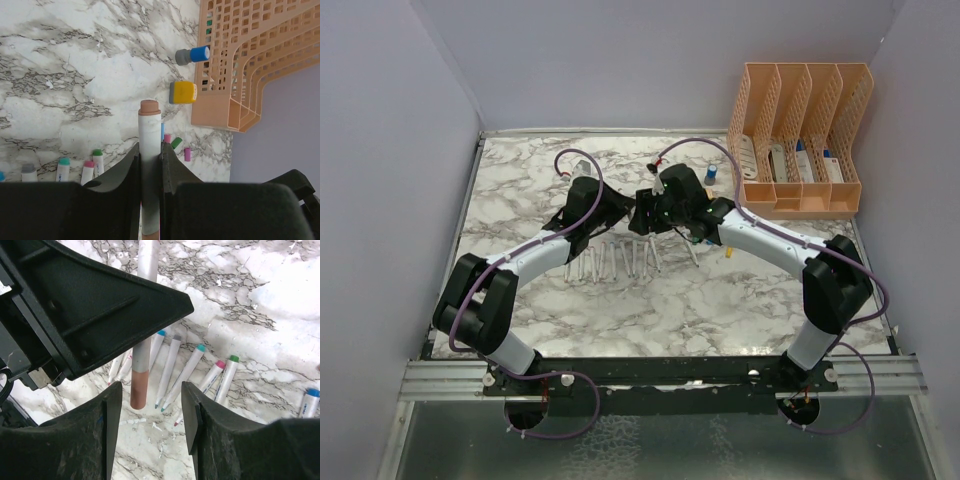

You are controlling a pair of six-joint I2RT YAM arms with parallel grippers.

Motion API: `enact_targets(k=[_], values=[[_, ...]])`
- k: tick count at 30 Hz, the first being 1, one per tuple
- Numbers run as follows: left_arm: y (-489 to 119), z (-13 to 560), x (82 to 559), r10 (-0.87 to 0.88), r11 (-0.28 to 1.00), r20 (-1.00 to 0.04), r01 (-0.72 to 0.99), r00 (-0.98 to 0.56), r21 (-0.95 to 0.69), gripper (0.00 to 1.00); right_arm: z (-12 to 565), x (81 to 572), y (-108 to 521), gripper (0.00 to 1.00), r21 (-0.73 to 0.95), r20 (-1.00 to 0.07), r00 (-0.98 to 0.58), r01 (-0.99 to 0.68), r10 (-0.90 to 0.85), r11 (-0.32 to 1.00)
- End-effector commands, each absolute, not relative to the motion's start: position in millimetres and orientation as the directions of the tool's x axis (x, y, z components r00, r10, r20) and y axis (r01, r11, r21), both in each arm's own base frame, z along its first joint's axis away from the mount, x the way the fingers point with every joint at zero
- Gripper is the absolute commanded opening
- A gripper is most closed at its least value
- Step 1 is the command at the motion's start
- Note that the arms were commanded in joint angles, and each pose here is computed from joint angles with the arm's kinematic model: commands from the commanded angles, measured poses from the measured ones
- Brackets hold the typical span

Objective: Open the pen caps

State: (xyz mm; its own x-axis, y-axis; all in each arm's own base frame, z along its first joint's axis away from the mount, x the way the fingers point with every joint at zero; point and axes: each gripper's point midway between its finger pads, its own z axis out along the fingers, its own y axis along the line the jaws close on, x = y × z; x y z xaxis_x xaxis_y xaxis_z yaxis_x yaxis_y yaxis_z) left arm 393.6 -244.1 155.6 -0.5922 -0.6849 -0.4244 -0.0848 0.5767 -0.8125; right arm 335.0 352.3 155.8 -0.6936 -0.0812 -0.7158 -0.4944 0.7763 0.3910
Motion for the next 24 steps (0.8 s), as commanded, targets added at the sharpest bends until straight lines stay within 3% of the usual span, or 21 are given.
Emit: enact_targets(k=[1, 18, 21, 24], values=[[-251.9, 173.7, 396.2, -0.677, 0.556, -0.436, -0.025, -0.593, -0.831, 0.00, 174.1, 332.3, 355.3, 0.49, 0.400, -0.729, -0.678, -0.535, -0.095, 0.744], [-253.7, 174.9, 395.7, -0.681, 0.548, -0.429, -0.025, -0.594, -0.836, 0.00, 161.6, 332.5, 376.3, 0.35, 0.458, -0.696, -0.710, -0.555, -0.107, 0.694], [-253.9, 176.7, 396.2, -0.681, 0.547, -0.430, -0.022, -0.592, -0.837, 0.00, 158.3, 332.1, 376.3, 0.30, 0.461, -0.690, -0.715, -0.550, -0.109, 0.696], [-254.0, 177.2, 396.9, -0.682, 0.546, -0.431, -0.020, -0.590, -0.837, 0.00, 157.6, 332.2, 374.8, 0.19, 0.458, -0.690, -0.716, -0.545, -0.105, 0.702]])
